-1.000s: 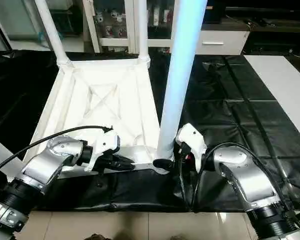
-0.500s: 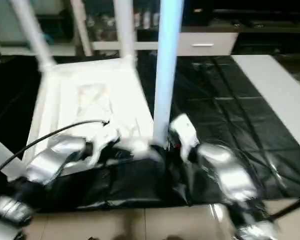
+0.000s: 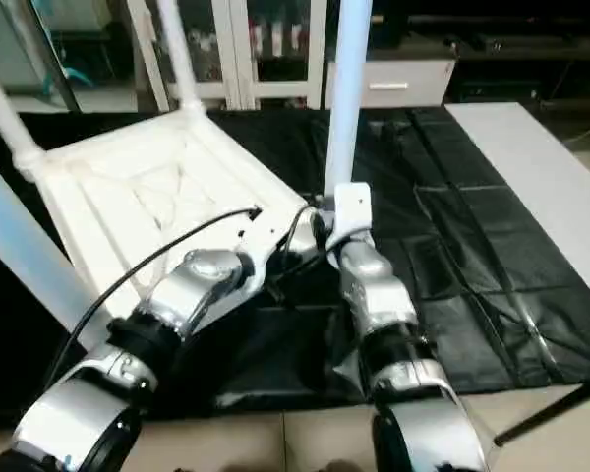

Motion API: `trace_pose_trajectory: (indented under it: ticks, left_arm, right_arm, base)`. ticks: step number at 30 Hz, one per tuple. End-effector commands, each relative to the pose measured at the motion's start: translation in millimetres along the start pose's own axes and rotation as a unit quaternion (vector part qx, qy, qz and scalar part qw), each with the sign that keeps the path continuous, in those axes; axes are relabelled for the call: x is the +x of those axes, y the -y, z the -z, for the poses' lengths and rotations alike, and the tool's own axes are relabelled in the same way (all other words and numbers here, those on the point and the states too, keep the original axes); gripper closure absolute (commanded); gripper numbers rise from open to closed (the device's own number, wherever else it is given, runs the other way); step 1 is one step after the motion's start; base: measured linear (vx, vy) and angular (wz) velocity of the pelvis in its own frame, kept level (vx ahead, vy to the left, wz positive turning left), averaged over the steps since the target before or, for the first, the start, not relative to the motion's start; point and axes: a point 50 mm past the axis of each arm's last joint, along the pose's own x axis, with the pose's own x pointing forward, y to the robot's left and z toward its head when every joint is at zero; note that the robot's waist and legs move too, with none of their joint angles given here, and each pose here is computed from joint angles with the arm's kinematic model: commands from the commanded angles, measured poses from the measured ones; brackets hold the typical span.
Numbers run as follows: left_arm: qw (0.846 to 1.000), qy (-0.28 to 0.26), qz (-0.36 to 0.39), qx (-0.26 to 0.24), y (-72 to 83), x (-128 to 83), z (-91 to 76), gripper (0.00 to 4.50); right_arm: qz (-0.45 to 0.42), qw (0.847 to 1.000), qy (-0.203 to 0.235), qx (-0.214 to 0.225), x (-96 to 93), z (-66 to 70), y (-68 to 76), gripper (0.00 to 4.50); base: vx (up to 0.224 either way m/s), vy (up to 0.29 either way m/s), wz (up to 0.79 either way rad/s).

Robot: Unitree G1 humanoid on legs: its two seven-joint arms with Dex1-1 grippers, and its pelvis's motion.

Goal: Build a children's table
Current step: Rotate leg to tighten

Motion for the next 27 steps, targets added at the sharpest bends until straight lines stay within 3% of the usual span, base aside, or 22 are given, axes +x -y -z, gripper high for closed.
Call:
trace_pose_trajectory:
  ticks: [1, 5, 7, 11, 14, 18, 21, 23, 25, 27]
  left_arm:
    - [1.000, 0.017, -0.024, 0.010, -8.6, -4.8, -1.1, 4.50]
    - [0.999, 0.021, 0.004, 0.034, -9.6, -10.5, 4.1, 4.50]
    - [0.999, 0.020, 0.015, 0.040, -9.6, -13.3, 6.6, 4.50]
    - [0.994, 0.014, 0.086, 0.067, -6.0, -27.0, 19.0, 4.50]
    - [0.989, 0.004, 0.119, 0.090, -6.2, -37.0, 25.6, 4.50]
    - [0.985, 0.005, 0.146, 0.095, -6.0, -44.6, 27.7, 4.50]
    - [0.973, 0.002, 0.207, 0.107, -5.3, -59.8, 30.5, 4.50]
    - [0.963, 0.002, 0.245, 0.114, -2.7, -68.1, 31.5, 4.50]
    - [0.957, 0.000, 0.264, 0.119, -2.3, -74.3, 31.5, 4.50]
    - [0.957, 0.001, 0.264, 0.121, -3.0, -76.5, 31.0, 4.50]
  right_arm:
    - [-0.054, 0.998, -0.010, 0.024, -1.7, 11.4, -18.0, 1.18]
    - [-0.094, 0.995, 0.027, 0.015, -5.7, 3.2, -19.1, 1.05]
    - [-0.117, 0.992, 0.032, 0.013, -9.2, 1.0, -16.4, 0.72]
    - [-0.162, 0.985, 0.044, -0.035, -20.9, -3.5, 1.7, 0.37]
    - [-0.180, 0.977, 0.032, -0.113, -29.6, -2.0, 21.6, 0.19]
    - [-0.237, 0.964, 0.019, -0.116, -40.9, -2.9, 27.6, 0.09]
    - [-0.357, 0.910, -0.039, -0.207, -68.7, 10.7, 33.5, 0.09]
    - [-0.391, 0.891, -0.061, -0.221, -78.5, 17.1, 36.9, 0.09]
    - [-0.410, 0.883, -0.070, -0.219, -84.7, 20.1, 39.8, 0.09]
    - [-0.408, 0.886, -0.065, -0.211, -85.0, 19.3, 41.2, 0.09]
  base:
    - [0.000, 0.000, 0.00]
    - [0.000, 0.000, 0.00]
    - [0.000, 0.000, 0.00]
    - [0.000, 0.000, 0.00]
    - [0.000, 0.000, 0.00]
    - [0.000, 0.000, 0.00]
    - [0.000, 0.000, 0.00]
    - [0.000, 0.000, 0.00]
    - [0.000, 0.000, 0.00]
    - [0.000, 0.000, 0.00]
